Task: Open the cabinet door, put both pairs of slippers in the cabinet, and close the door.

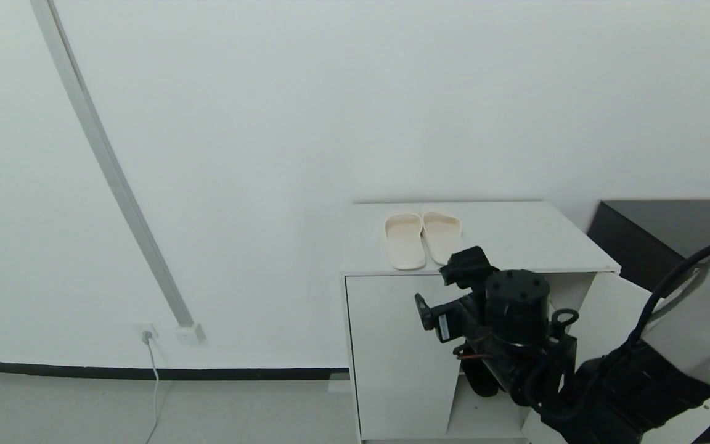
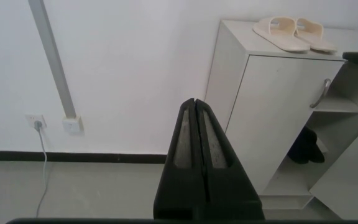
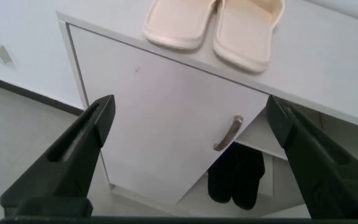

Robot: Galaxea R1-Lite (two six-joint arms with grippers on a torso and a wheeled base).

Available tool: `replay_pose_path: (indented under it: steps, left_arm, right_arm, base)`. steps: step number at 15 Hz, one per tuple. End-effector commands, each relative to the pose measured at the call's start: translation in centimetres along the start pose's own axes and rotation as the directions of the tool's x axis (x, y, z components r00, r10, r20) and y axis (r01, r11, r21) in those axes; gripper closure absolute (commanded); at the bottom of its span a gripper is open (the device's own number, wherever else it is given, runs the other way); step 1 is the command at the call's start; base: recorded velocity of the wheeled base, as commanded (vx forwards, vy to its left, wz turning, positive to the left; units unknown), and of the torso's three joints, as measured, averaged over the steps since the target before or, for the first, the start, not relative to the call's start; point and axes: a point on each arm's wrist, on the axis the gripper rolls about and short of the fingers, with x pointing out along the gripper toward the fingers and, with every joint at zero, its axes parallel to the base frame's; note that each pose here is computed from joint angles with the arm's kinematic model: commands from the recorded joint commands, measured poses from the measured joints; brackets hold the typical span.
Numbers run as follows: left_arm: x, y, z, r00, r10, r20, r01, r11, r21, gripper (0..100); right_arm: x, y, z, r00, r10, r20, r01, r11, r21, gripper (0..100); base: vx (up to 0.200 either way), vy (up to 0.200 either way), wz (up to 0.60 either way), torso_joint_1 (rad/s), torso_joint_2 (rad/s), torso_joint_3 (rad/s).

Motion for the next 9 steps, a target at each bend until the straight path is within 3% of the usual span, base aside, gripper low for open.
replay_pose_path:
  steps: [1,4,8,9]
  left_arm:
    - [0.0,0.0,0.0,1.000,0.000,0.000,0.000,1.000,-0.004,100]
    - [0.0,0.0,0.0,1.000,0.000,-0.002,0.000,1.000,-0.002,100]
    - [0.0,0.0,0.0,1.000,0.000,-0.002,0.000,1.000,-0.002,100]
    - [0.0,0.0,0.0,1.000,0.000,-0.002,0.000,1.000,-0.004,100]
  right_arm:
    - [-0.2,-0.4,6.1,0.998,-0.002,0.060,-0.006,0.992,0.124,0]
    - [0.4,-0.1,9.2,0.999,0.001,-0.045,0.010,0.972,0.233,0]
    - [0.6,0.1,9.0,0.996,-0.004,-0.089,0.025,0.971,0.237,0]
    - [0.7,0.1,9.0,0.996,-0.004,-0.090,0.026,0.971,0.237,0]
  base:
    - [0.000,0.000,0.00,0.000,0.00,0.000]
    - [0.000,0.000,0.00,0.000,0.00,0.000]
    - [0.000,0.000,0.00,0.000,0.00,0.000]
    - [0.200,0.000,0.00,0.002,0.00,-0.002]
